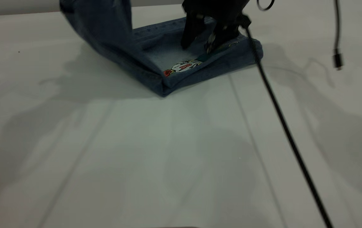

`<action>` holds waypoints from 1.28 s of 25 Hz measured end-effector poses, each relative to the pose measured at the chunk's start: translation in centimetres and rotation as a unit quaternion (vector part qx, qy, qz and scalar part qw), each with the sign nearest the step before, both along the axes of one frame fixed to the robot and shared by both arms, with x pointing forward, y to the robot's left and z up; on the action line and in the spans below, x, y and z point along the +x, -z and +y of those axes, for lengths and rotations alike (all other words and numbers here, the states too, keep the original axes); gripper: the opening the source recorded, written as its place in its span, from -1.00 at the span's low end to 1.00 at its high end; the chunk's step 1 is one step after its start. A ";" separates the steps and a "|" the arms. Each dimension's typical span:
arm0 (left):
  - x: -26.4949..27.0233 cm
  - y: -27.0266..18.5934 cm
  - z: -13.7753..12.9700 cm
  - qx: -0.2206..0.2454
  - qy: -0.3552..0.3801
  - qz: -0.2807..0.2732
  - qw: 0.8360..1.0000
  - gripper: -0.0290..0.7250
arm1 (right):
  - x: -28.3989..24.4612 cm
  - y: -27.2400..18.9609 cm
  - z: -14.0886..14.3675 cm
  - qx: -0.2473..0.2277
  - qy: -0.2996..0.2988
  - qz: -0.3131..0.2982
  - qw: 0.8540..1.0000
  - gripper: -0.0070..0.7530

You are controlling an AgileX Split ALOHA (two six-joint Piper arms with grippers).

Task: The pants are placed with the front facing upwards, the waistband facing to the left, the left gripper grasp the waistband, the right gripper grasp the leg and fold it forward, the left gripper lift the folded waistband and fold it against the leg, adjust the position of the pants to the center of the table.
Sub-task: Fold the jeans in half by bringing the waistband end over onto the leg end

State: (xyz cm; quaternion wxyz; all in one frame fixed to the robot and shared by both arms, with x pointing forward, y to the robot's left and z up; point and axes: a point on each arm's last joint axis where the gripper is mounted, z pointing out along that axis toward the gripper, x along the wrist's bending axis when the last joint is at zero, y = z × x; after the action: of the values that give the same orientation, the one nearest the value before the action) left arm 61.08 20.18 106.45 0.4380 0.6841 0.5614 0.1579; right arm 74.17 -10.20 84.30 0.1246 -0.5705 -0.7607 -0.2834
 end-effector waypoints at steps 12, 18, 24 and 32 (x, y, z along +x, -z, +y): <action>3.0 2.0 -4.6 0.004 0.037 -0.004 0.999 -0.75 | 2.2 -6.5 -3.9 -0.026 0.020 -0.070 0.997 0.21; 4.5 4.6 -7.0 0.017 0.059 0.005 0.998 -0.75 | 3.5 -12.0 -10.2 -0.041 0.092 -0.102 0.990 0.20; 7.4 7.9 -9.7 0.021 0.077 0.014 0.997 -0.75 | 3.3 -14.1 -11.4 -0.040 0.101 -0.109 0.988 0.20; 9.3 12.9 -12.3 0.024 0.109 0.057 0.992 -0.71 | 3.0 -15.5 -11.6 -0.048 0.099 -0.123 0.986 0.20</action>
State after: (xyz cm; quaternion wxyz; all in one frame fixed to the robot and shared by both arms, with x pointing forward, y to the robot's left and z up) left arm 70.38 7.90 93.51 0.4030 0.7597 0.5035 0.0831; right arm 77.14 -21.76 99.81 -0.0262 -0.6090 -0.7230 -0.3251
